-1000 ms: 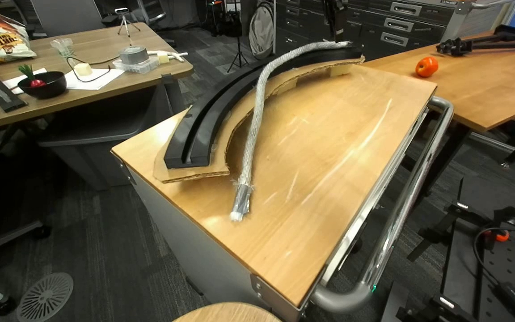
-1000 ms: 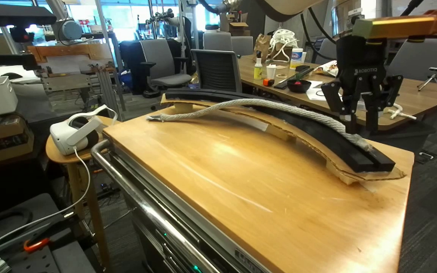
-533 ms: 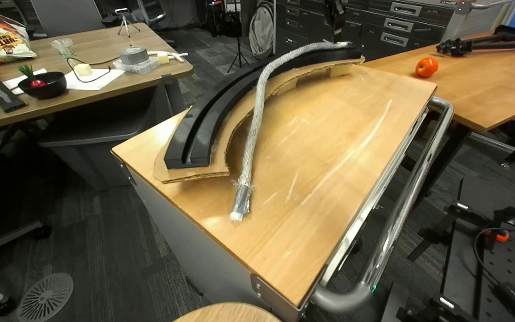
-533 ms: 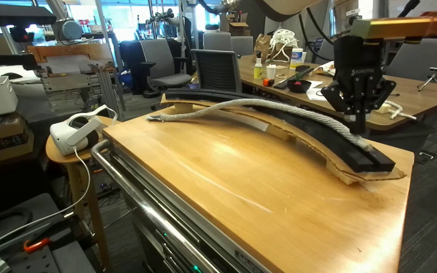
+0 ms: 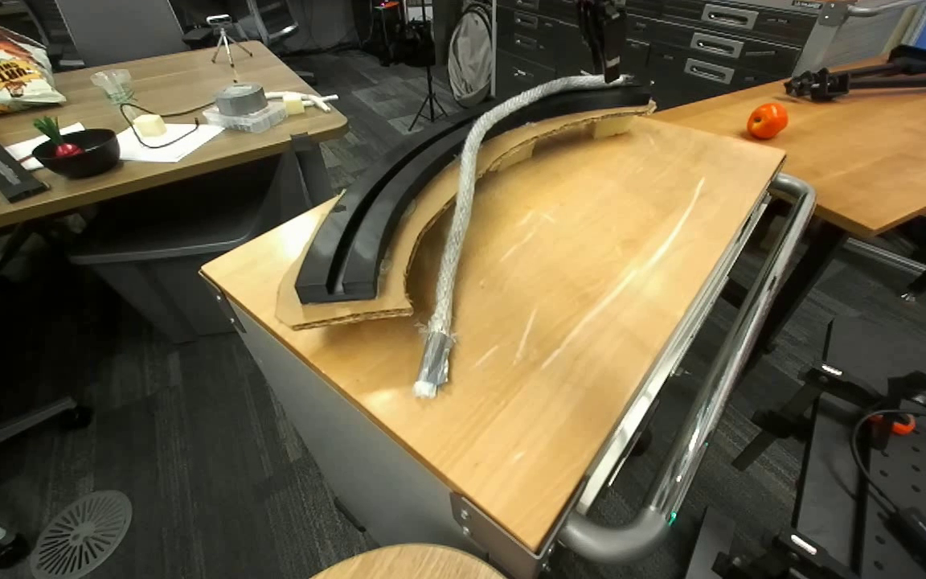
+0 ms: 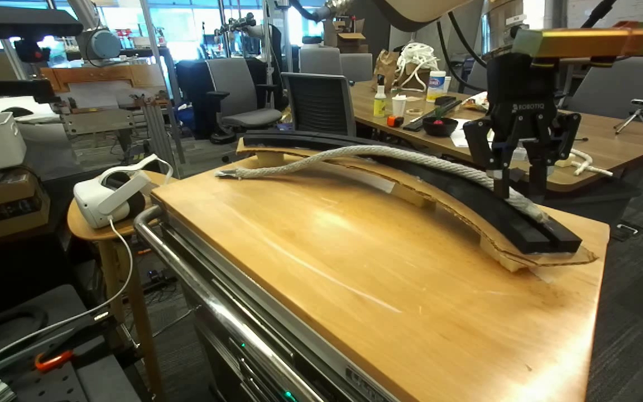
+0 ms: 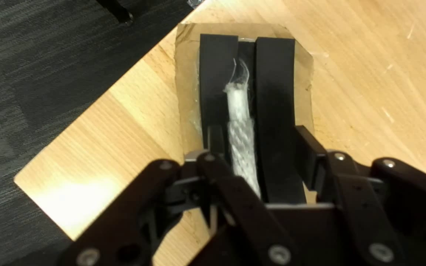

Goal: Put the white rope on the black board

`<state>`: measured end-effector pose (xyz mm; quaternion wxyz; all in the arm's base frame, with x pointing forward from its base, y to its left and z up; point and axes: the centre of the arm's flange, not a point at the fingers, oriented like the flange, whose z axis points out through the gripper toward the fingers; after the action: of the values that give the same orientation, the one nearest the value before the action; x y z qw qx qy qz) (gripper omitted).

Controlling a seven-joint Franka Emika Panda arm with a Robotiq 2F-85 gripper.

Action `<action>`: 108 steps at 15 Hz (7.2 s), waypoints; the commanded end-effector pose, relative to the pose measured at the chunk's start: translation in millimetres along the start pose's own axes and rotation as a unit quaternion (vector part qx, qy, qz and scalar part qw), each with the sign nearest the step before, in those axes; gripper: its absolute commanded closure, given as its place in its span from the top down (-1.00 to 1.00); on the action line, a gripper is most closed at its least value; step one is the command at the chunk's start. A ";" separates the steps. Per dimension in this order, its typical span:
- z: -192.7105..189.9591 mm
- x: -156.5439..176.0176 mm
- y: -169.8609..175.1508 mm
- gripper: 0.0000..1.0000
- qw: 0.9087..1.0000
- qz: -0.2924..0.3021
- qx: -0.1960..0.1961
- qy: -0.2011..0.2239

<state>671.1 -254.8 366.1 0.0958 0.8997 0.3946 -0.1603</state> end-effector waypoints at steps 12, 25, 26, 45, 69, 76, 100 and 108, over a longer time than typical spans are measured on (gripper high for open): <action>5.4 3.9 -3.1 -0.97 1.000 -0.010 0.005 -0.010; 12.8 -22.3 -4.2 -0.37 1.000 0.007 0.026 0.007; 6.2 -22.5 -5.7 -0.34 1.000 0.007 0.025 0.018; -159.2 -54.8 -71.2 1.00 0.951 -0.225 -0.007 0.212; -57.4 34.6 -251.2 1.00 0.832 -0.490 -0.089 0.245; -50.5 80.2 -262.8 1.00 0.796 -0.543 -0.082 0.255; -14.9 207.1 -315.6 -0.80 0.693 -0.674 -0.052 0.252; -24.6 214.3 -315.9 -0.02 0.695 -0.663 -0.111 0.255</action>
<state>576.1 104.5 292.2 -0.0663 0.3996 0.9108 0.0799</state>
